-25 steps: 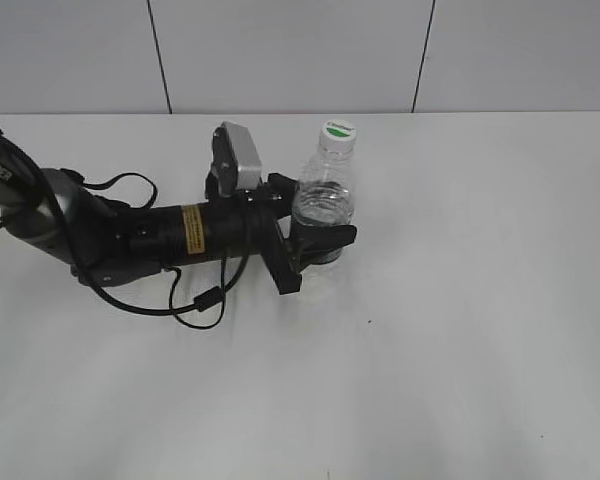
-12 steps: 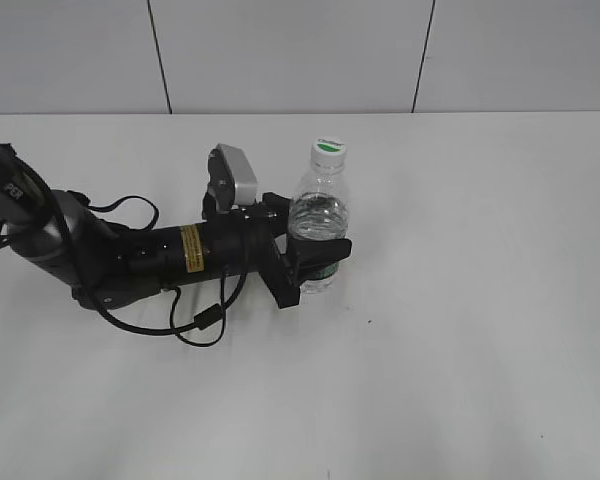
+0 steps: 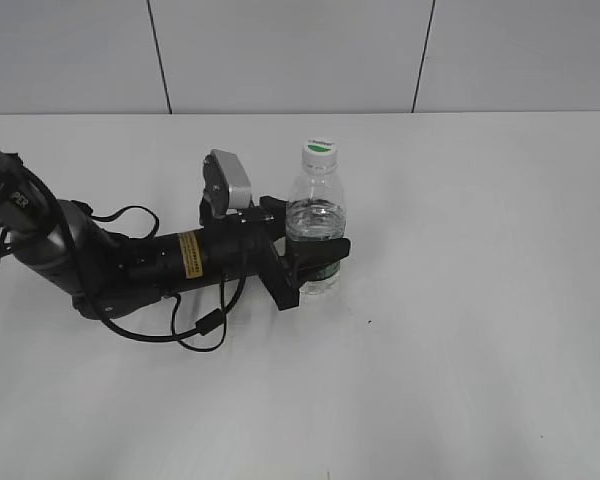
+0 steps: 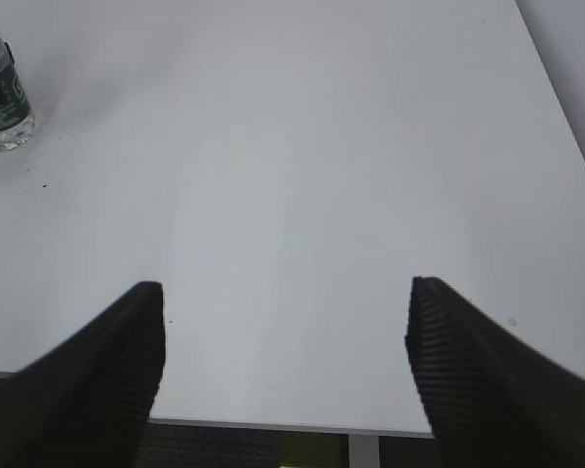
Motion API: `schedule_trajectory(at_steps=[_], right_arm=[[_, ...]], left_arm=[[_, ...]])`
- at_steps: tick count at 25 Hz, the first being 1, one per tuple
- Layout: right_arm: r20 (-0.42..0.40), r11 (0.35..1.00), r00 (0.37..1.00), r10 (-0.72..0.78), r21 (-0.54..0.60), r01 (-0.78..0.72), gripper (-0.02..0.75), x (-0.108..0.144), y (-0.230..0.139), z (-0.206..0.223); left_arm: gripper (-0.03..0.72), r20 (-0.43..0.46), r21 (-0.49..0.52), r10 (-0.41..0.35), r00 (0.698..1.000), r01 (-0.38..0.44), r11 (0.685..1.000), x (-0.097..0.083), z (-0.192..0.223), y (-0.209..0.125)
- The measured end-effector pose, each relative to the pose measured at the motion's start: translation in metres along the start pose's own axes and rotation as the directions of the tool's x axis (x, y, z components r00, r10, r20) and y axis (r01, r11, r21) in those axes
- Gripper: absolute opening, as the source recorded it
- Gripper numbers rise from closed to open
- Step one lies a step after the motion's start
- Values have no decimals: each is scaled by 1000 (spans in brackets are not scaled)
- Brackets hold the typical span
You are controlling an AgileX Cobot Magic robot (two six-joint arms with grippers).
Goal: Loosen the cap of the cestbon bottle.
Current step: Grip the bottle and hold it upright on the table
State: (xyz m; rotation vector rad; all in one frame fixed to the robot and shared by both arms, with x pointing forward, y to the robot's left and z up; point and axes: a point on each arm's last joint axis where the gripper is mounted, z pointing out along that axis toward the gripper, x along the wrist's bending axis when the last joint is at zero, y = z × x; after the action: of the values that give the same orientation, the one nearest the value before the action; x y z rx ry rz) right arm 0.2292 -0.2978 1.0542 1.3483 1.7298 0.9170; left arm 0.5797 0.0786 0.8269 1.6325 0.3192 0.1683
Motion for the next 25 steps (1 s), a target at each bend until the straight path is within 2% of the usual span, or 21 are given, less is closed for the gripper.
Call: schedule_trajectory(at_steps=[17,20,22,25], right_arm=[[0,1000,1000,0,0,0,589,0,0,0],[-2,995,995,-100,-5,100,589,0,1,-1],[-17,988,988,-157,-1,157,589,0,10,-3],[-78,987,984,-157,11,159,589,1,35,-4]], left_arm=[[410,7,3,1,1000,-1,1000,-2,-1,-2],[410,15,6,4,1000,-4,1000,-3,-2,-2],[410,20,6,6,1000,-7,1000,-3,-2,-2],[410,25,7,8,1000,-8,1000,-4,-2,-2]])
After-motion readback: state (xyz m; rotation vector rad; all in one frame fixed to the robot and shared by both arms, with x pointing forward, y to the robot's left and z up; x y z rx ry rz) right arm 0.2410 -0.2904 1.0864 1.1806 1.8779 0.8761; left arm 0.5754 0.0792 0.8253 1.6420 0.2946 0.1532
